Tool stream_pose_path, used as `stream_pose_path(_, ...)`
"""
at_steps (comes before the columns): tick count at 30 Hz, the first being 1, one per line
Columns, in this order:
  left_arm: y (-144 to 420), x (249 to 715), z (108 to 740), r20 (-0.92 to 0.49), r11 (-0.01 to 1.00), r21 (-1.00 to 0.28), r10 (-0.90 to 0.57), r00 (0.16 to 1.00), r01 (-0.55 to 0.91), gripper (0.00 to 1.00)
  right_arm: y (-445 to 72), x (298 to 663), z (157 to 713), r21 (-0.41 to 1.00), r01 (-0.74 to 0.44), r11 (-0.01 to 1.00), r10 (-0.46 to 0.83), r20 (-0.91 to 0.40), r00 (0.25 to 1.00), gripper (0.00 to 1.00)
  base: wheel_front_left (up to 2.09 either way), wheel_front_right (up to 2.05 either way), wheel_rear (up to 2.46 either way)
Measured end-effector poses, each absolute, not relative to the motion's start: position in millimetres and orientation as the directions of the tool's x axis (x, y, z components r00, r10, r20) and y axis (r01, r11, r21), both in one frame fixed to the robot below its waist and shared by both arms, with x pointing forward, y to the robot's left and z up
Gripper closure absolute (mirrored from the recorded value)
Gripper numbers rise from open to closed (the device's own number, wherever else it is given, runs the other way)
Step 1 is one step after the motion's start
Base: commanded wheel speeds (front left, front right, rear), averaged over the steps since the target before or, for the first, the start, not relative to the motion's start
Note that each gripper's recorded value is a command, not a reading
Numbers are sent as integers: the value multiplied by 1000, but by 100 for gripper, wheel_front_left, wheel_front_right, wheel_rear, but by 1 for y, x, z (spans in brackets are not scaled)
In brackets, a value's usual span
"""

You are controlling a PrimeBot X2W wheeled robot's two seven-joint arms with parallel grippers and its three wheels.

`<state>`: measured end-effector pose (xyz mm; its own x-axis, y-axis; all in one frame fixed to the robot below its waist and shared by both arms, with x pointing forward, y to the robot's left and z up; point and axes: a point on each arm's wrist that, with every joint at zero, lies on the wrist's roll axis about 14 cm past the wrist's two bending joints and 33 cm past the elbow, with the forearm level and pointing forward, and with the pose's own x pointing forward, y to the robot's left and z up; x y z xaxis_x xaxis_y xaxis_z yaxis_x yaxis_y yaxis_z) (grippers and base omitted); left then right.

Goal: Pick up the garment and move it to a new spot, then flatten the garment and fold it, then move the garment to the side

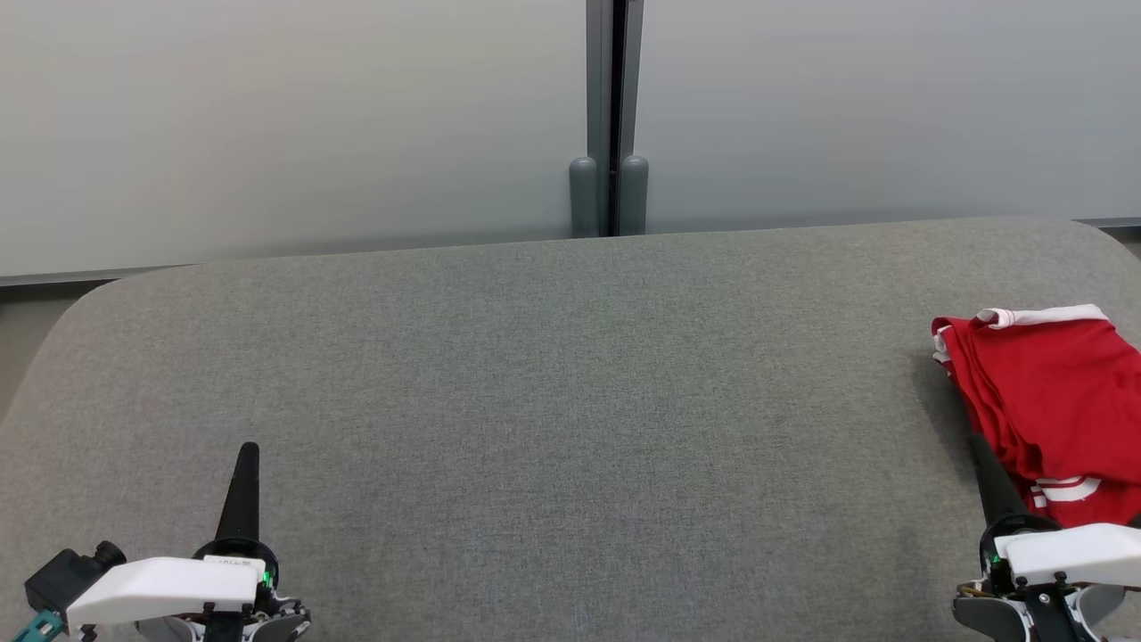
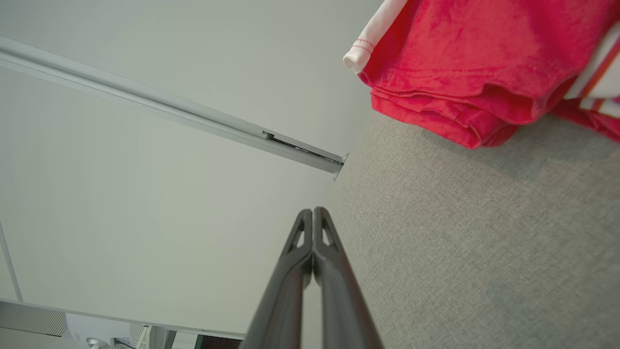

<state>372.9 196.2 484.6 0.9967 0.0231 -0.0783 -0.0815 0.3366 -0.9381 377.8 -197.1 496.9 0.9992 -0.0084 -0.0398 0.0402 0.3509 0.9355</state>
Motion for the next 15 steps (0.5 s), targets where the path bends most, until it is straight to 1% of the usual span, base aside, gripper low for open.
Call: stream_pose_path(15, 197, 378, 490, -64, 219, -973, 14, 998, -65, 100, -198, 381, 499, 973, 36, 229, -6, -35, 999, 100, 0, 0, 0)
